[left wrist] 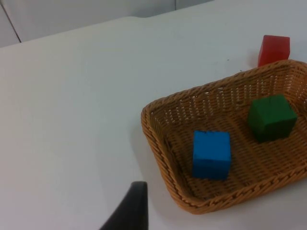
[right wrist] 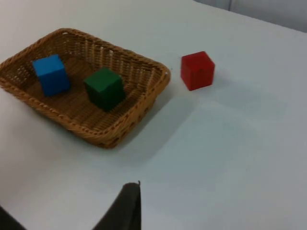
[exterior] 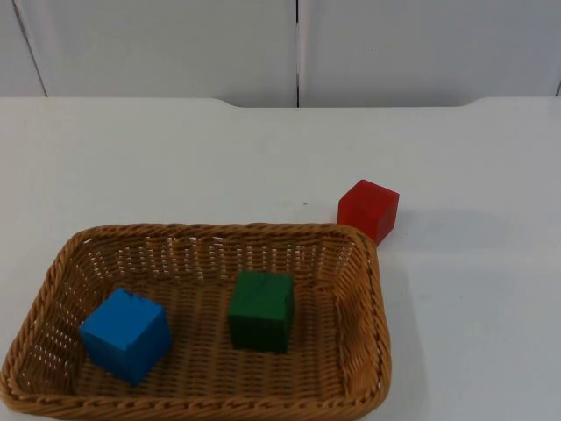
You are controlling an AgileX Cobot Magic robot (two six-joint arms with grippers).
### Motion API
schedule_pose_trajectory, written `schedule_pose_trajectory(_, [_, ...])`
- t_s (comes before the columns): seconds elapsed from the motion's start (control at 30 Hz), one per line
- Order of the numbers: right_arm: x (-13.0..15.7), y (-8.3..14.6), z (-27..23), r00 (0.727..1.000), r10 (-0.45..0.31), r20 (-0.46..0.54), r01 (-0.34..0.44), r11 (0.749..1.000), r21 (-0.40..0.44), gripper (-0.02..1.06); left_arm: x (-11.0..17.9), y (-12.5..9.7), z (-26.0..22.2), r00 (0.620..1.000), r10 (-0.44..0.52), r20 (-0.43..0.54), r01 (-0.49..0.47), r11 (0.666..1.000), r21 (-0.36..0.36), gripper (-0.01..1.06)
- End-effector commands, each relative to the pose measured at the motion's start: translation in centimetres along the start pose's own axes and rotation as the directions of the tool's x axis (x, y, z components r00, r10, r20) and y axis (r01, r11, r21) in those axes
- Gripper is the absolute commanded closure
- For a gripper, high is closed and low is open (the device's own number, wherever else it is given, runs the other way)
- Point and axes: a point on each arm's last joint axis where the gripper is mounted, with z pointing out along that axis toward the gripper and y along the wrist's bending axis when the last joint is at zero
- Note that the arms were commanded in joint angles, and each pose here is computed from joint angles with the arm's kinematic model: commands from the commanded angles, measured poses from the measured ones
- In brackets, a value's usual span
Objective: Pick up one cube with each hand and place exactly two cubes into the same basket, leaving the remaining cube outside.
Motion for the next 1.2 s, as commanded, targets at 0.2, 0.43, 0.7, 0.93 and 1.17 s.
schedule_pose_trajectory(0.2, [0.11, 0.14, 0.05, 0.998, 0.059, 0.005, -0.060, 0.991, 0.118, -0.01, 0.09, 0.02, 0.01, 1.000, 0.001, 0.001, -0.001, 1.000, -0.004, 0.00])
schedule_pose_trajectory(0.43, [0.14, 0.24, 0.00, 0.993, 0.113, 0.014, -0.113, 0.968, 0.222, -0.01, 0.09, 0.02, 0.01, 1.000, 0.001, 0.001, -0.001, 1.000, -0.004, 0.00])
schedule_pose_trajectory(0.7, [0.16, 0.35, -0.04, 0.985, 0.170, 0.030, -0.171, 0.927, 0.334, -0.01, 0.09, 0.02, 0.01, 1.000, 0.001, 0.001, -0.001, 1.000, -0.004, 0.00])
schedule_pose_trajectory(0.93, [0.17, 0.43, -0.06, 0.978, 0.205, 0.044, -0.205, 0.892, 0.402, -0.01, 0.09, 0.02, 0.01, 1.000, 0.001, 0.001, -0.001, 1.000, -0.004, 0.00])
schedule_pose_trajectory(1.17, [0.17, 0.47, -0.07, 0.973, 0.225, 0.053, -0.225, 0.869, 0.441, -0.01, 0.09, 0.02, 0.01, 1.000, 0.001, 0.001, -0.001, 1.000, -0.004, 0.00])
